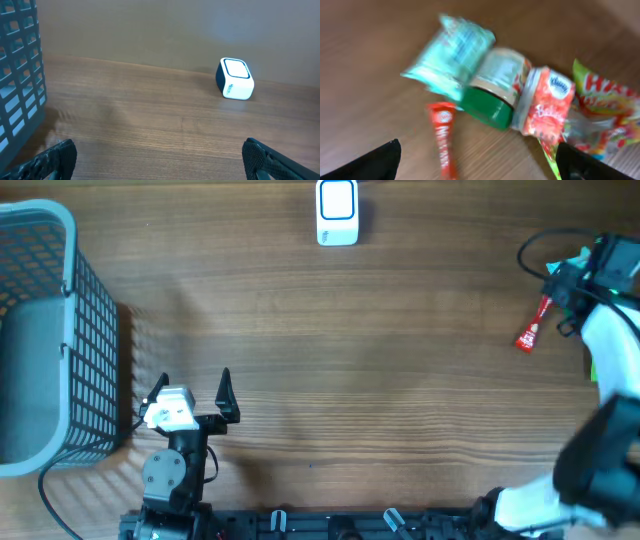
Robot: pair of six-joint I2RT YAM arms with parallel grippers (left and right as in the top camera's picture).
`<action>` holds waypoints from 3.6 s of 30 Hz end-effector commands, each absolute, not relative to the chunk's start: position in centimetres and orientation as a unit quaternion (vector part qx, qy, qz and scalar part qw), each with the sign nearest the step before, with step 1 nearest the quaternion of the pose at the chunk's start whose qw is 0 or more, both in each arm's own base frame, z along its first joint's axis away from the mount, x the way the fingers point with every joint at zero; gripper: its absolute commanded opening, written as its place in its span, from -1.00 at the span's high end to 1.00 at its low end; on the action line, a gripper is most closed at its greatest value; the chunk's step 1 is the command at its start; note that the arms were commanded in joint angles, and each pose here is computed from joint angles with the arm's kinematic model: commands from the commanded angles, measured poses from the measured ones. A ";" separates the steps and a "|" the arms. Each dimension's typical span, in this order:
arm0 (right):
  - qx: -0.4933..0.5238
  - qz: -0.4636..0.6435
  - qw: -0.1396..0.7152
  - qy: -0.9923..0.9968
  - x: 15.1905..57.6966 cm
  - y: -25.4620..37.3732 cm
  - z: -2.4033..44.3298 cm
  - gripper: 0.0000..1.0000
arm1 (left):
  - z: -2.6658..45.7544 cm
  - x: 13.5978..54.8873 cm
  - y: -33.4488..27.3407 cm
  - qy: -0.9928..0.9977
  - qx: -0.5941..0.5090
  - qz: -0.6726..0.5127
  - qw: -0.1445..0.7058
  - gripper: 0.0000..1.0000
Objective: Scan the item barcode
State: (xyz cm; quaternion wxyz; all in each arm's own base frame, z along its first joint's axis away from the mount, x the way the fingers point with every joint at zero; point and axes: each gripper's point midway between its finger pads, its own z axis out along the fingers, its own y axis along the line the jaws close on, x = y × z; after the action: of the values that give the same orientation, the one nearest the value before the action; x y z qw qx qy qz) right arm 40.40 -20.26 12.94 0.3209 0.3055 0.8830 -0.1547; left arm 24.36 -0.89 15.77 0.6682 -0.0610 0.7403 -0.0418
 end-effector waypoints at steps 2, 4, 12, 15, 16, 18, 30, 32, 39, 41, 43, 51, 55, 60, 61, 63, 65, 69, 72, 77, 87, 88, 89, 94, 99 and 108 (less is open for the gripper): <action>0.232 0.055 0.441 0.865 39.4 -11.6 24.9 -1.00 | 15.7 24.4 -0.6 0.739 -0.071 -0.041 0.668 -1.00; 0.191 0.174 0.478 0.839 38.0 -6.8 29.7 -1.00 | 15.7 24.4 -0.6 0.739 -0.071 -0.041 0.668 -1.00; -0.068 0.256 0.642 0.719 20.4 5.9 44.5 -0.99 | 15.7 24.4 -0.6 0.739 -0.071 -0.041 0.668 -1.00; -0.071 0.254 0.646 0.716 16.9 7.2 44.1 -0.99 | 15.7 24.4 -0.6 0.739 -0.071 -0.041 0.668 -1.00; -0.063 0.259 0.635 0.725 16.5 7.4 43.4 -1.00 | 15.7 24.4 -0.6 0.739 -0.071 -0.041 0.668 -1.00; -0.074 0.248 0.621 0.740 16.3 7.4 42.0 -1.00 | 15.7 24.4 -0.6 0.739 -0.071 -0.041 0.668 -1.00; -0.196 0.174 0.620 0.739 15.3 8.3 37.5 -0.99 | 15.7 24.4 -0.6 0.739 -0.071 -0.041 0.668 -1.00; -0.244 0.172 0.655 0.695 14.9 9.4 36.7 -0.99 | 15.7 24.4 -0.6 0.739 -0.072 -0.041 0.668 -1.00; -0.323 0.146 0.772 0.528 16.2 10.7 31.7 -1.00 | 15.7 24.4 -0.6 0.739 -0.071 -0.041 0.668 -1.00; -0.324 0.135 0.790 0.502 17.2 10.7 30.3 -0.99 | 15.7 24.4 -0.6 0.739 -0.071 -0.041 0.668 -1.00; -0.293 0.127 0.802 0.505 18.7 10.1 28.5 -0.99 | 15.7 24.4 -0.6 0.739 -0.071 -0.041 0.668 -1.00; -0.037 0.075 0.755 0.650 24.2 2.8 21.2 -0.99 | 15.7 24.4 -0.6 0.739 -0.071 -0.041 0.668 -1.00; -0.026 0.036 0.707 0.706 24.6 1.7 17.5 -0.99 | 15.7 24.4 -0.6 0.739 -0.071 -0.041 0.668 -1.00; -0.030 0.032 0.707 0.706 24.6 1.7 17.5 -0.99 | 15.7 24.4 -0.6 0.739 -0.072 -0.041 0.668 -1.00; -0.030 0.032 0.707 0.706 24.6 1.7 17.5 -0.99 | 15.7 24.4 -0.6 0.739 -0.071 -0.041 0.668 -1.00; -0.031 0.031 0.707 0.706 24.6 1.7 17.5 -0.99 | 15.7 24.4 -0.6 0.739 -0.071 -0.041 0.668 -1.00; -0.031 0.025 0.707 0.706 24.6 1.5 17.5 -0.99 | 15.7 24.4 -0.6 0.739 -0.072 -0.041 0.668 -1.00; -0.044 0.009 0.708 0.705 24.6 1.4 17.5 -0.99 | 15.7 24.4 -0.6 0.739 -0.071 -0.041 0.668 -1.00; -0.044 0.009 0.708 0.705 24.6 1.4 17.5 -1.00 | 15.7 24.4 -0.6 0.739 -0.071 -0.041 0.668 -1.00; -0.045 0.009 0.708 0.705 24.6 1.5 17.5 -0.99 | 15.7 24.4 -0.6 0.739 -0.071 -0.041 0.668 -1.00; -0.044 0.009 0.707 0.706 24.6 1.4 17.5 -0.99 | 15.7 24.4 -0.6 0.739 -0.071 -0.041 0.668 -1.00; -0.044 0.009 0.707 0.706 24.6 1.4 17.5 -0.99 | 15.7 24.4 -0.6 0.739 -0.071 -0.041 0.668 -1.00; -0.044 0.009 0.707 0.706 24.6 1.4 17.5 -0.99 | 15.7 24.4 -0.6 0.739 -0.071 -0.041 0.668 -1.00; -0.044 0.009 0.707 0.706 24.6 1.4 17.5 -1.00 | 15.7 24.4 -0.6 0.739 -0.071 -0.041 0.668 -1.00; -0.044 0.009 0.707 0.706 24.6 1.4 17.5 -1.00 | 15.7 24.4 0.5 0.737 -0.088 -0.026 0.669 -1.00; -0.044 0.009 0.707 0.706 24.6 1.4 17.5 -0.99 | 15.7 24.3 1.7 0.735 -0.105 -0.010 0.670 -1.00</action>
State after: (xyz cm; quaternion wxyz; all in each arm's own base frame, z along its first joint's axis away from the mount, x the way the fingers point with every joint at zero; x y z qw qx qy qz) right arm 24.63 1.93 17.38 0.7046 -0.0471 0.7076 0.0247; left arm 24.34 1.35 15.77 0.6694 -0.0950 0.7367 -0.0111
